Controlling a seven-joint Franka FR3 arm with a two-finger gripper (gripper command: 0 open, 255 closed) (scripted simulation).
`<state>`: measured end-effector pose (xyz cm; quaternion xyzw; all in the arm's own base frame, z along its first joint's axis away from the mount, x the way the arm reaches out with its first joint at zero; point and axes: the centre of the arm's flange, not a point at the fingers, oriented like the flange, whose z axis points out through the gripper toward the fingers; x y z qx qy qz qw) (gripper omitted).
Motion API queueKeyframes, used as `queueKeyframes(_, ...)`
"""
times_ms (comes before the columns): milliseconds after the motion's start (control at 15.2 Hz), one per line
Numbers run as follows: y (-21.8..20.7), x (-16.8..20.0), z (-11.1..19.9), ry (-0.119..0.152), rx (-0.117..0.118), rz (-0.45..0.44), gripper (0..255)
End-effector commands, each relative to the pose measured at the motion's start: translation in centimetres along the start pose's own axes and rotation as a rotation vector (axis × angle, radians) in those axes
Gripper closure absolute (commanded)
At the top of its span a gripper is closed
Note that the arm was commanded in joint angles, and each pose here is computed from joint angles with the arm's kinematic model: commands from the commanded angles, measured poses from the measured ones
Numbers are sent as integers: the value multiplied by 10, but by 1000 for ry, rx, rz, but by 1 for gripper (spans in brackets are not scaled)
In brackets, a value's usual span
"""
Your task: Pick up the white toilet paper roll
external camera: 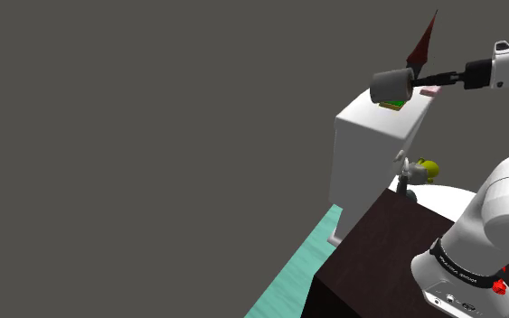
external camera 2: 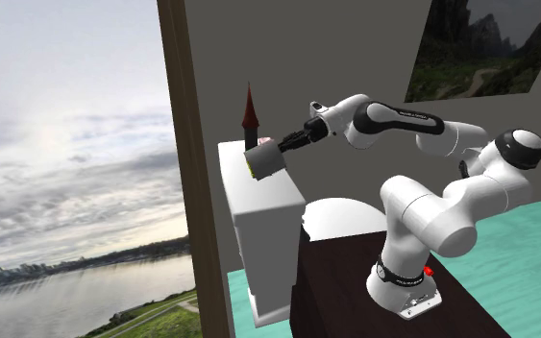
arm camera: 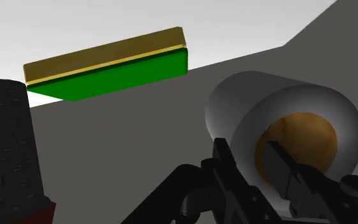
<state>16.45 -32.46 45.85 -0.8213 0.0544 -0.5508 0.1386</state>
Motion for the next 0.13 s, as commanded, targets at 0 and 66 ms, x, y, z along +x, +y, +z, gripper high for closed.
queueKeyframes(0, -2, 5, -2, 1, 0, 0, 255)
queueKeyframes(66, -2, 5, -2, 1, 0, 0, 255)
